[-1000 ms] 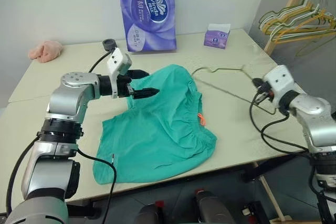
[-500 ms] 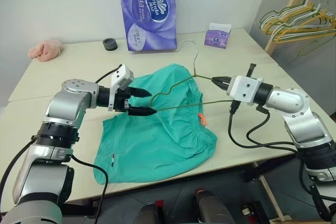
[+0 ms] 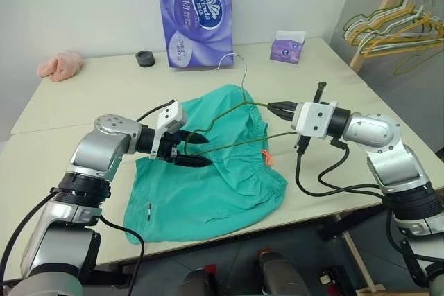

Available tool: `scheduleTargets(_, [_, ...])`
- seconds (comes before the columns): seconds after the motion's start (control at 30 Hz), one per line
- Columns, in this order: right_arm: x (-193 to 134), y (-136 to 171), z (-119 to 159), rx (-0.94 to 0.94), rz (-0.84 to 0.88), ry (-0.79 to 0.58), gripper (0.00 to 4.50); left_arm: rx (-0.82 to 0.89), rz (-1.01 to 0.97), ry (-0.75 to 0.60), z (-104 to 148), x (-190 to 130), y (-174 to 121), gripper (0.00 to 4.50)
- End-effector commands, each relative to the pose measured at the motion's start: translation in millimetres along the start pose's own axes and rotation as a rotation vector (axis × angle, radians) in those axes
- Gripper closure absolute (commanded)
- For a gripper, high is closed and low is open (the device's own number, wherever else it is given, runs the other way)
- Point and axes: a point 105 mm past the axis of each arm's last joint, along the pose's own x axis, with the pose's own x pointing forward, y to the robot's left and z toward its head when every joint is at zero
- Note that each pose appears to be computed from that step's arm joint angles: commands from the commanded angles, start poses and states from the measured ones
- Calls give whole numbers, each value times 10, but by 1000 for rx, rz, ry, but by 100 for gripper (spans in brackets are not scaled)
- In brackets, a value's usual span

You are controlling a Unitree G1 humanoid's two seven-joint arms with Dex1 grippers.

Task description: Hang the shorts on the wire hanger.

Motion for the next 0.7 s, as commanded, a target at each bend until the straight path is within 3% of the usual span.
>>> scheduleTargets(0.03, [-26,-96,172,-44,-23,-48,450,34,-4,-21,85,-5,-21,208])
scheduleTargets(0.3, [-51,28,285,-13,27,-101,450,35,-14,-26,92,11,-37,445])
scheduleTargets(0.47, [-59,109,305,38,64,-107,450,35,-21,-28,92,12,-59,445])
scheduleTargets(0.6, [-128,104,291,112,82,-86,354,38,-10,-18,73,-2,-55,450])
scheduleTargets(0.7, [-255,107,215,199,126,-16,252,43,10,-10,68,-15,-39,450])
